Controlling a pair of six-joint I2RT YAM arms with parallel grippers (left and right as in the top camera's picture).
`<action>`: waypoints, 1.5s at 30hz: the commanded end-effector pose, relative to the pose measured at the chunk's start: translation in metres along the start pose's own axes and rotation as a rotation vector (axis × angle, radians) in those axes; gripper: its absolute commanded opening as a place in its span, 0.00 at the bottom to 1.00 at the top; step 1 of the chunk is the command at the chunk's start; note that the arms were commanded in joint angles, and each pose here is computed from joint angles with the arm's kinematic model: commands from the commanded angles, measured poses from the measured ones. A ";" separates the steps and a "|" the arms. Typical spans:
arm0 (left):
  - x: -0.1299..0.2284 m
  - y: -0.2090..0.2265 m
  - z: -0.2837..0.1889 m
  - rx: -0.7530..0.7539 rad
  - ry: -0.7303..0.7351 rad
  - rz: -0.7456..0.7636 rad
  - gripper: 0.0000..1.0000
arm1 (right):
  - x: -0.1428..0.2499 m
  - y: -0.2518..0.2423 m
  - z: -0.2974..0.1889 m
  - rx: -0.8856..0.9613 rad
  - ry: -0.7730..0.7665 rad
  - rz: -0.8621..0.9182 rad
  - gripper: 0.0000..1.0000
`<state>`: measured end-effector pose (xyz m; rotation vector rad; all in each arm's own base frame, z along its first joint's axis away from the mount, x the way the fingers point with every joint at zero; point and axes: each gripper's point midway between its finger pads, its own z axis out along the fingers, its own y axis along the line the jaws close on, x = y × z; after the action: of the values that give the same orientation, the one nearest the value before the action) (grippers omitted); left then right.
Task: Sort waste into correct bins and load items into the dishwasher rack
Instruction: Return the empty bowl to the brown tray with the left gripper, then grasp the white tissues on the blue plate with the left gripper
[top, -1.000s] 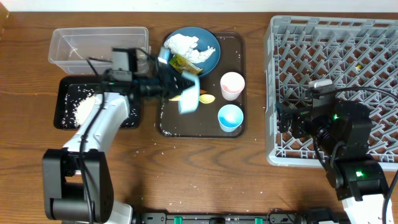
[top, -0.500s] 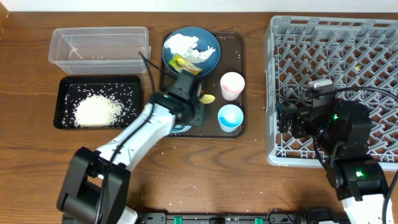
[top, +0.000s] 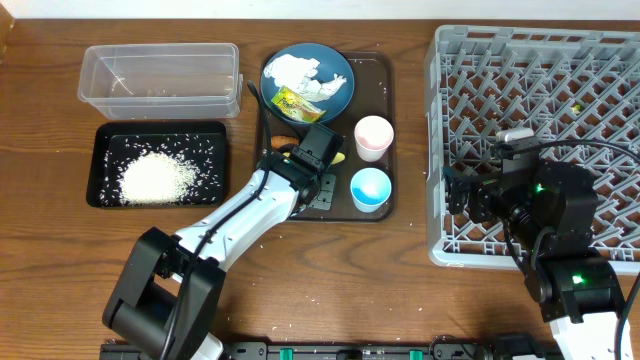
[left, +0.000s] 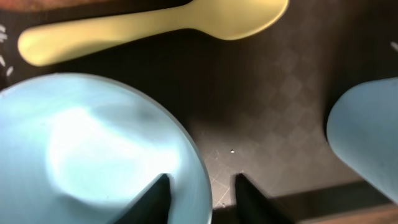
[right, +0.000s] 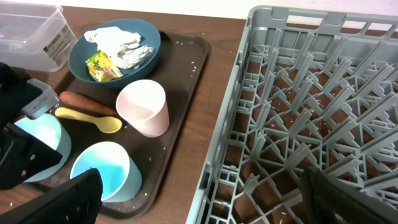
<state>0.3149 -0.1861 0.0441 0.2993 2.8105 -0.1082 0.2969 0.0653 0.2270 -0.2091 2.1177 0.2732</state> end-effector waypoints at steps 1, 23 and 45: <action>-0.007 0.000 -0.002 -0.013 -0.016 0.004 0.54 | -0.007 0.004 -0.003 -0.012 -0.016 0.002 0.99; -0.216 0.048 -0.076 -0.044 -0.253 0.069 0.91 | -0.006 0.005 -0.003 -0.016 -0.012 0.003 0.99; -0.223 0.062 0.095 -0.109 -0.154 0.095 0.84 | 0.001 0.004 -0.003 -0.014 0.017 0.008 0.99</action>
<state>0.5580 -0.1836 0.0332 0.3709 2.6322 -0.0079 0.2927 0.0649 0.2208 -0.2083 2.1495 0.2748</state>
